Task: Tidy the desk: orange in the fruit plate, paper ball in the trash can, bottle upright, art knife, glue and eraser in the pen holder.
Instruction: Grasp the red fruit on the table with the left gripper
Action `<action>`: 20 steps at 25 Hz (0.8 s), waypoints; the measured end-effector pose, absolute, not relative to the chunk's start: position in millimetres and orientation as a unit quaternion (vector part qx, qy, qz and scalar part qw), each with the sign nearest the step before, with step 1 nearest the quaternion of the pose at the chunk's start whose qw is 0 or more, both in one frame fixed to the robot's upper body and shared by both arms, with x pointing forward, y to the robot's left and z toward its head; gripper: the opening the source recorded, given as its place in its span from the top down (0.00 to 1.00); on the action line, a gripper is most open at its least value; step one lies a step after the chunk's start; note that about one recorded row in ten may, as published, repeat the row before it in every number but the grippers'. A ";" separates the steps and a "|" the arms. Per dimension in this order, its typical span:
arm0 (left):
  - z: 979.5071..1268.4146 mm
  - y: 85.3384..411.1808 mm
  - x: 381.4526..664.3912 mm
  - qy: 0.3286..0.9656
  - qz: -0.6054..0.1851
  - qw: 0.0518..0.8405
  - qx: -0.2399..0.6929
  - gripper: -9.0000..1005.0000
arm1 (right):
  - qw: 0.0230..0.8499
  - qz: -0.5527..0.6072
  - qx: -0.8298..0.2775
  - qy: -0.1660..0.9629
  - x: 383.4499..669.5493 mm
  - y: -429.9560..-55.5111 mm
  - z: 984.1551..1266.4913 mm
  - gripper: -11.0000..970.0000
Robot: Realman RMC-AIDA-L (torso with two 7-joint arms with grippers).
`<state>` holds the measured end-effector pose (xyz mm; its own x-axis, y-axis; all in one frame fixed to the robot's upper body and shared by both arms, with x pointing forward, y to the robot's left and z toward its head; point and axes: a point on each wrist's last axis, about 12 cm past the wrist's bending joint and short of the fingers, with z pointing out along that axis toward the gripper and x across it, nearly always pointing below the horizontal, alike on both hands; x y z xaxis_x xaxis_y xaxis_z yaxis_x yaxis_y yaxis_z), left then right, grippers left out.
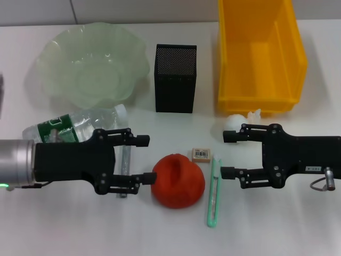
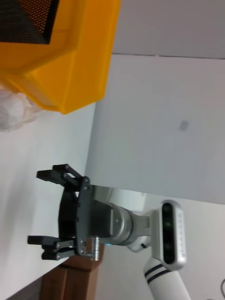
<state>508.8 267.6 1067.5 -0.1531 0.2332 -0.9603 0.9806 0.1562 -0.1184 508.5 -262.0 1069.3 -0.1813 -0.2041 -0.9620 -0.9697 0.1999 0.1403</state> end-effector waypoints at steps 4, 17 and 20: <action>1065.4 258.0 514.9 0.632 -0.425 0.420 0.494 0.22 | 0.443 0.429 -0.459 0.640 506.9 -266.3 1068.4 0.20; 1053.2 220.5 527.8 0.659 -0.399 0.376 0.516 0.22 | 0.435 0.422 -0.465 0.645 508.1 -273.8 1069.8 0.20; 1050.9 217.4 530.3 0.665 -0.389 0.372 0.518 0.23 | 0.434 0.421 -0.465 0.647 508.2 -274.7 1069.9 0.20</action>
